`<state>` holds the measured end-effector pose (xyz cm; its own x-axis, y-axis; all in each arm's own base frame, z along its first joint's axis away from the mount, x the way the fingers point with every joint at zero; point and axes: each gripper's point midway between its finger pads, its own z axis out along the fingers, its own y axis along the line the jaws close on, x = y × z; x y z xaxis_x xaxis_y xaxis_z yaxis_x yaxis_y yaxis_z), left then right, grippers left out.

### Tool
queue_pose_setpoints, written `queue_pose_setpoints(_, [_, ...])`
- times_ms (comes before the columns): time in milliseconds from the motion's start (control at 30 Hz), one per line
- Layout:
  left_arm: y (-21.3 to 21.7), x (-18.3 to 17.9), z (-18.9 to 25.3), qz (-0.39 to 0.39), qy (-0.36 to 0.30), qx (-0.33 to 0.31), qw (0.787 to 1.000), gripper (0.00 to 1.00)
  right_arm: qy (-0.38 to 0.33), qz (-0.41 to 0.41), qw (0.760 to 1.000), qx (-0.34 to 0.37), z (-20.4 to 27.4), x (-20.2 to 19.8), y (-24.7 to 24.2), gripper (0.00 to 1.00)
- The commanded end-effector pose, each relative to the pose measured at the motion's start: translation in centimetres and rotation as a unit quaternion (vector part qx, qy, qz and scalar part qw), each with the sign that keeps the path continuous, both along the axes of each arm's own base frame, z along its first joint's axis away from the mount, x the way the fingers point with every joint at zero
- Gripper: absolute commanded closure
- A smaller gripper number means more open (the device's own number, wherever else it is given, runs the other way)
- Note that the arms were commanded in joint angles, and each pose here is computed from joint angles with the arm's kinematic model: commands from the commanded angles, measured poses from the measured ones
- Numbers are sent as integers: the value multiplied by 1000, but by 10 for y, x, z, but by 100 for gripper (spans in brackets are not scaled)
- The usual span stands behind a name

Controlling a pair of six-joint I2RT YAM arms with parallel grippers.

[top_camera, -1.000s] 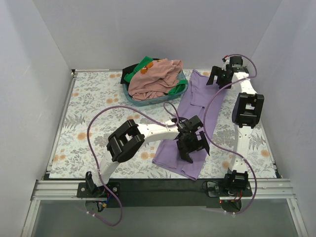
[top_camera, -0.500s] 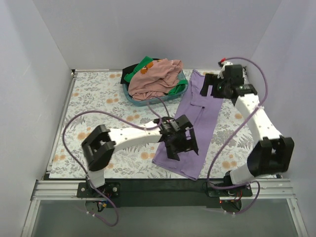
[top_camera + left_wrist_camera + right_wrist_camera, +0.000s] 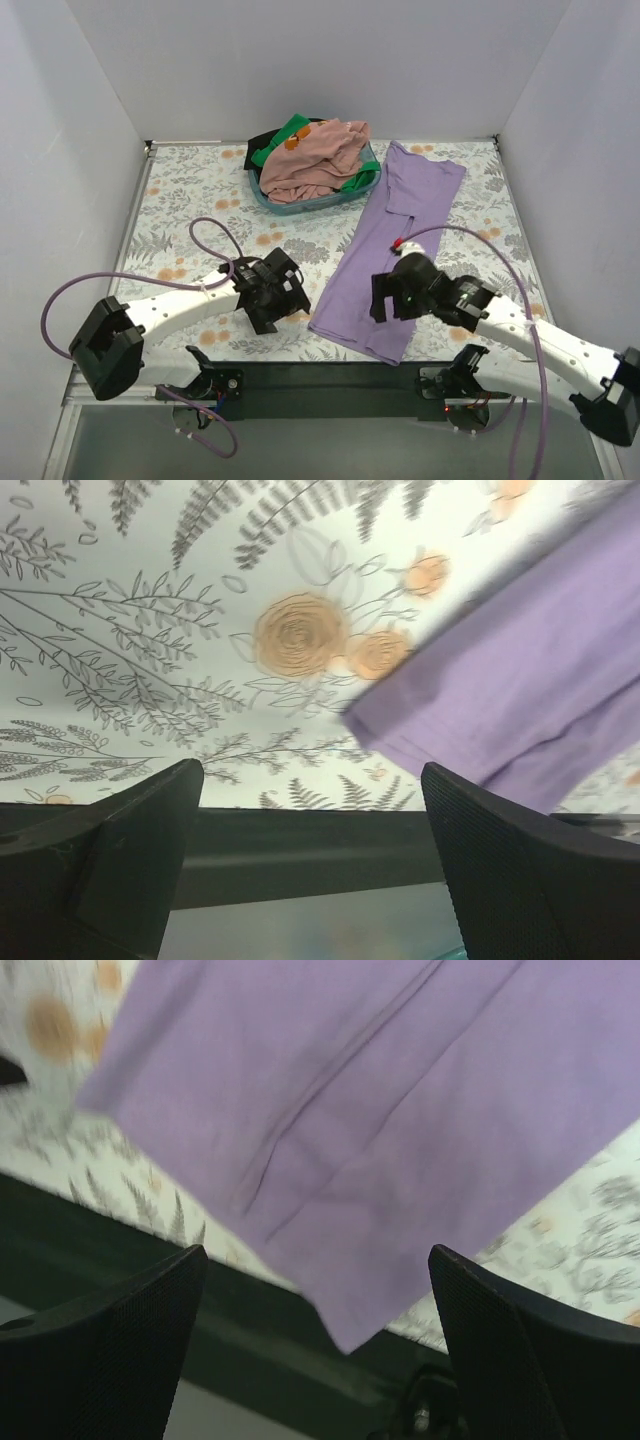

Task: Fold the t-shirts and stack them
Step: Fold the tshirt

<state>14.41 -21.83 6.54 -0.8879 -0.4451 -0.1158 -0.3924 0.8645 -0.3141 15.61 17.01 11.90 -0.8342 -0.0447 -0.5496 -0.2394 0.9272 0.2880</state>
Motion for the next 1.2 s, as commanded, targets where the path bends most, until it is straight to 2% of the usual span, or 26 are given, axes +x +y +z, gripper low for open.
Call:
queue_pose_setpoints(0, [-21, 0, 4, -27, 2, -45, 999, 11, 60, 39, 996, -54, -33, -55, 17, 1])
queue_pose_setpoints(100, [-24, -1, -7, -34, 21, -37, 999, 22, 78, 77, 985, -132, -45, -87, 26, 2])
queue_pose_setpoints(133, [-25, -5, -15, -38, 33, -36, 998, 27, 84, 67, 976, -189, -54, -92, 13, 2])
queue_pose_setpoints(167, [-27, -6, -18, -39, 37, -41, 998, 35, 80, 80, 974, -196, -48, -98, 19, 2])
queue_pose_setpoints(233, [-31, -13, -25, -48, 53, -56, 996, 40, 77, 74, 965, -238, -52, -99, 11, 2])
queue_pose_setpoints(400, [-40, -9, -35, -51, 57, -62, 995, 48, 70, 71, 960, -262, -60, -95, 7, 2])
queue_pose_setpoints(600, [-52, -11, -48, -81, 77, -67, 991, 51, 88, 72, 952, -283, -81, -100, -6, 6])
queue_pose_setpoints(700, [-54, -18, -60, -93, 97, -57, 989, 61, 102, 78, 953, -275, -95, -100, -7, 13])
queue_pose_setpoints(800, [-60, -29, -66, -107, 110, -61, 986, 76, 111, 64, 954, -272, -110, -94, -15, 28])
queue_pose_setpoints(833, [-60, -32, -69, -108, 114, -59, 986, 86, 116, 66, 953, -273, -117, -91, -22, 41])
queue_pose_setpoints(867, [-63, -37, -70, -113, 117, -59, 985, 100, 123, 65, 954, -265, -121, -91, -22, 47])
queue_pose_setpoints(900, [-63, -41, -71, -113, 121, -59, 984, 100, 133, 64, 955, -258, -123, -93, -22, 51])
queue_pose_setpoints(933, [-63, -45, -73, -114, 125, -55, 984, 100, 136, 59, 956, -253, -122, -94, -24, 63])
queue_pose_setpoints(1000, [-66, -55, -74, -121, 132, -53, 982, 100, 156, 54, 955, -247, -125, -104, -30, 72])
queue_pose_setpoints(1067, [-68, -65, -76, -115, 137, -51, 983, 100, 166, 35, 957, -233, -125, -111, -40, 98])
queue_pose_setpoints(1167, [-73, -77, -78, -114, 148, -61, 981, 100, 176, 8, 964, -198, -120, -119, -45, 99])
